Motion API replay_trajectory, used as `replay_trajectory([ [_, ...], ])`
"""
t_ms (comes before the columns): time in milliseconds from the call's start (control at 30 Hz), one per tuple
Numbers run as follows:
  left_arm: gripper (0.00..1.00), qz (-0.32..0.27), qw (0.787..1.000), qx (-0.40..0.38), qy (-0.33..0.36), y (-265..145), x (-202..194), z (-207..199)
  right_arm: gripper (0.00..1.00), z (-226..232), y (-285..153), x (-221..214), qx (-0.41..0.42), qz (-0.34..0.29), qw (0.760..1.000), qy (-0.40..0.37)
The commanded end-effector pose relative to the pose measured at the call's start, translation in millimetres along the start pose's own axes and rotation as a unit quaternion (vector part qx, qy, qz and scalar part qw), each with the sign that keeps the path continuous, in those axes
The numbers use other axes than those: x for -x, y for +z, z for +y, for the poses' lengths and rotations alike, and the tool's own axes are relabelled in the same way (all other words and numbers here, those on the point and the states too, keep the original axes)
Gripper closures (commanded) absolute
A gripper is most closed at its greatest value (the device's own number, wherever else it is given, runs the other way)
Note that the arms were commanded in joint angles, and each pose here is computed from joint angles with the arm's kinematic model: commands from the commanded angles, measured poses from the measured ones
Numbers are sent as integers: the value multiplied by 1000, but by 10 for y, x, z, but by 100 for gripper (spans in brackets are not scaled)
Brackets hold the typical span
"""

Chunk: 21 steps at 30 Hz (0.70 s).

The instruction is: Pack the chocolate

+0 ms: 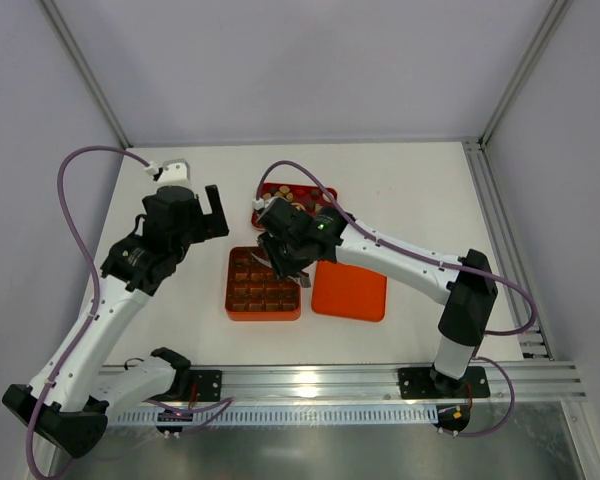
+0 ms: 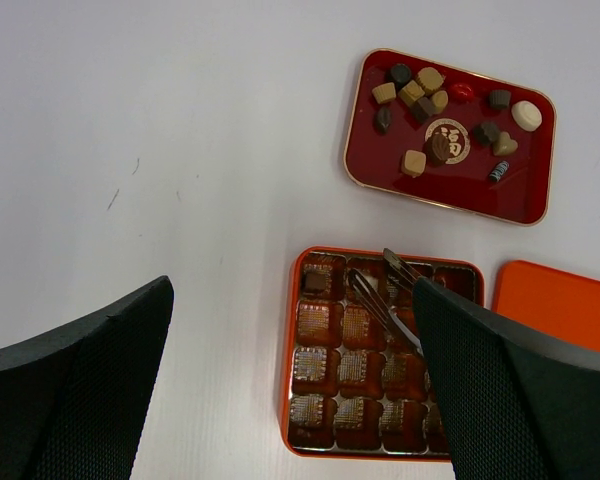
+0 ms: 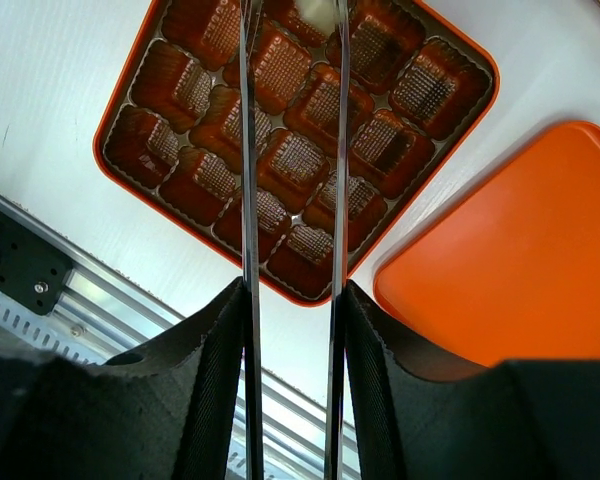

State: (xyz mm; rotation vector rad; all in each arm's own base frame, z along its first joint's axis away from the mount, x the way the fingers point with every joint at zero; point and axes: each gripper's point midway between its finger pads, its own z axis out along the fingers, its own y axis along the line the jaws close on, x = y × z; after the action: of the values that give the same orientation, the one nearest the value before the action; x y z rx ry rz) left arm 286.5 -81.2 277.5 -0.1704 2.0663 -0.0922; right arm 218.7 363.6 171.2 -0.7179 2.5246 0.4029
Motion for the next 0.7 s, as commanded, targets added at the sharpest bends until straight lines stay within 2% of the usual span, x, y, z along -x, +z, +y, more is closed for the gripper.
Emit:
replay_trajectory([
  [0,0,-24,1000,-7,-13,-26,112,-9,56,48,-53,129,1,-30,1000,3],
  [267,0,-24,1000,-9,-15,-26,132,-19,54,-52,-190,265,-16,-51,999,1],
  [467,0,-27,999,-9,-16,-39,157,-15,53,-518,-386,528,-42,-81,995,29],
  [667,0,-24,1000,-10,-16,-21,148,-23,54,-1124,-224,616,-85,-67,992,65],
])
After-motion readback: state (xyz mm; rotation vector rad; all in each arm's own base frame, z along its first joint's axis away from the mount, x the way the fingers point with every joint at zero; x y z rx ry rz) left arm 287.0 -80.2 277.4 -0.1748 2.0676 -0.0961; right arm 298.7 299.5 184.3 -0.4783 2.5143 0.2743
